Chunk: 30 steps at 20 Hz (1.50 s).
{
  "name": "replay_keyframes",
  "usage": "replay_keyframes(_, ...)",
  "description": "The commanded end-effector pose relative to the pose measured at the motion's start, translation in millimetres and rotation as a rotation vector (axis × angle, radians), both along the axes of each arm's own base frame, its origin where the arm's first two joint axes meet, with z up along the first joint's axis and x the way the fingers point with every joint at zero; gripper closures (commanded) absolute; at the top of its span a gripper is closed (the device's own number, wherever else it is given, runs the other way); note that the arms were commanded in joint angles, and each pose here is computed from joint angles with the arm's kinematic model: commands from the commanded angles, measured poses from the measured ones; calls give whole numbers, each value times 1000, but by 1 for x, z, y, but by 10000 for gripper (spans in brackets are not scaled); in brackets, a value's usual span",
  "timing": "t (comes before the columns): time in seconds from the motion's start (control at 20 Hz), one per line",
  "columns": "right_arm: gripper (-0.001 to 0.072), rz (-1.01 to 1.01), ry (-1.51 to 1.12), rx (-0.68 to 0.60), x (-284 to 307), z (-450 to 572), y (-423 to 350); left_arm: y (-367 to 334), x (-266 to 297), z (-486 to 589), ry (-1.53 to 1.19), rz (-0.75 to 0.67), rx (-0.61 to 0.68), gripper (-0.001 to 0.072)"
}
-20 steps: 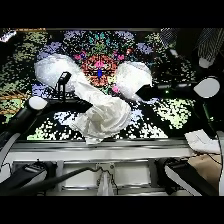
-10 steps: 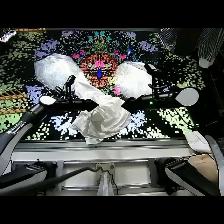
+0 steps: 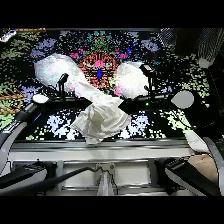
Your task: Fold the clothes and pants, and hang the long-sleeved shirts on hangers.
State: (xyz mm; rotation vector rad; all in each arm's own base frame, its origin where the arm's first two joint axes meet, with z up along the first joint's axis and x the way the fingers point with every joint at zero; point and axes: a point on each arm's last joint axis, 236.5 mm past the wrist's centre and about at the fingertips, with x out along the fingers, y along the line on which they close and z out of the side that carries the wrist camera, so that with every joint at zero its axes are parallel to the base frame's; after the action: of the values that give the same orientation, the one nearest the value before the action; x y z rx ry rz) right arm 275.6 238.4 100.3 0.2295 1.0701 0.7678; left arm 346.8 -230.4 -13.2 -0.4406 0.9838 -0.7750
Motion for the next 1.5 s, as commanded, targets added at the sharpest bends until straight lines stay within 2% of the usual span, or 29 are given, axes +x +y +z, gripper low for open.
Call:
replay_keyframes(0.0,145,-11,-17,3,4,2,0,-18,-9,8,12,-27,-45,332)
replay_keyframes(0.3,145,-14,-14,4,4,2,0,-47,-29,2,38,-100,-53,339)
replay_keyframes(0.35,145,-18,-11,5,4,2,0,-47,-29,-1,49,-97,-56,431)
replay_keyframes(0.4,145,-16,-9,5,4,2,0,-50,-27,2,58,-80,-83,699)
replay_keyframes(0.5,147,-16,8,4,1,0,0,-55,-10,38,11,-21,-211,693)
replay_keyframes(0.65,152,5,58,-2,-13,-3,6,-51,34,140,-195,125,-421,695)
replay_keyframes(0.75,189,64,62,-16,-34,-5,21,-40,61,208,-361,229,-452,696)
replay_keyframes(0.85,190,76,51,-37,-51,-7,32,-31,75,266,-527,293,-419,696)
replay_keyframes(1.1,191,26,-104,-137,-66,-5,35,-35,72,363,-944,323,-193,697)
replay_keyframes(1.15,201,-18,-125,-140,-63,-1,33,-40,66,374,-995,321,-169,697)
replay_keyframes(1.2,253,-85,-136,-120,-56,5,32,-44,58,382,-1038,320,-149,697)
replay_keyframes(1.25,290,-169,-144,-78,-46,11,34,-51,50,388,-1090,311,-117,697)
replay_keyframes(1.3,287,-248,-140,5,-36,17,42,-59,41,392,-1143,286,-84,697)
replay_keyframes(1.45,281,-437,-8,337,-17,34,72,-90,16,393,-1246,183,-27,697)
